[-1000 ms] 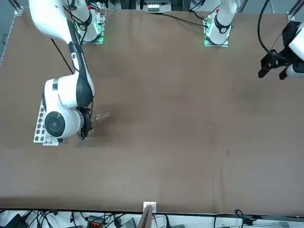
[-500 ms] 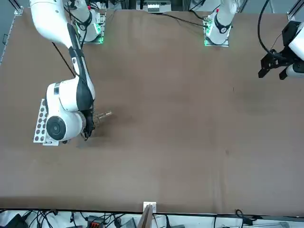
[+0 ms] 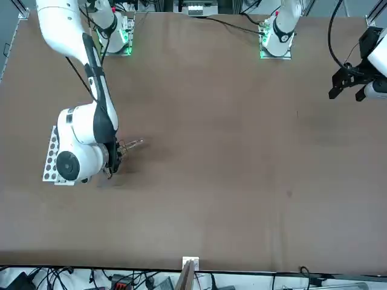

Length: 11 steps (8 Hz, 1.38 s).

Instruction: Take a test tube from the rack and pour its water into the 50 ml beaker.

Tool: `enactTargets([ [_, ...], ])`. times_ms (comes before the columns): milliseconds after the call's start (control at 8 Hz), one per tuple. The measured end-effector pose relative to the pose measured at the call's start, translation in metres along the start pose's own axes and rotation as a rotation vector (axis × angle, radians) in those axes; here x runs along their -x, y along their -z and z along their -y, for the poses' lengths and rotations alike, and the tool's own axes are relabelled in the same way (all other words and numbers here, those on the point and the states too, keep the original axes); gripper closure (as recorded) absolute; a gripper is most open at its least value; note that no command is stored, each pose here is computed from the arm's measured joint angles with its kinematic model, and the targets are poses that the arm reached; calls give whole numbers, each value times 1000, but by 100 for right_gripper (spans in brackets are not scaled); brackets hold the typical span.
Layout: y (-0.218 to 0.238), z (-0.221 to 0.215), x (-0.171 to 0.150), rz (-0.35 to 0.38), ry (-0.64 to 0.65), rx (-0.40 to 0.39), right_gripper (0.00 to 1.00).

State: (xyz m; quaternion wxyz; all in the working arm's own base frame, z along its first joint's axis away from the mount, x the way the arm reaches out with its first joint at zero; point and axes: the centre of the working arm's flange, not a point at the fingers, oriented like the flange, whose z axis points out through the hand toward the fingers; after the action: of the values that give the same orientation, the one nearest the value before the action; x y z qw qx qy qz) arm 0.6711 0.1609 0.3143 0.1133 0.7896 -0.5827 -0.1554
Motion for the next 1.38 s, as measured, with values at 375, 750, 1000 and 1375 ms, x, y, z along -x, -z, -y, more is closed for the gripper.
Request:
enactTargets([
  [375, -8, -1, -9, 33, 45, 12, 81],
  [750, -14, -4, -25, 78, 71, 16, 81],
  [1000, -14, -4, -29, 81, 84, 15, 81],
  [1375, -16, -5, -34, 106, 111, 14, 81],
])
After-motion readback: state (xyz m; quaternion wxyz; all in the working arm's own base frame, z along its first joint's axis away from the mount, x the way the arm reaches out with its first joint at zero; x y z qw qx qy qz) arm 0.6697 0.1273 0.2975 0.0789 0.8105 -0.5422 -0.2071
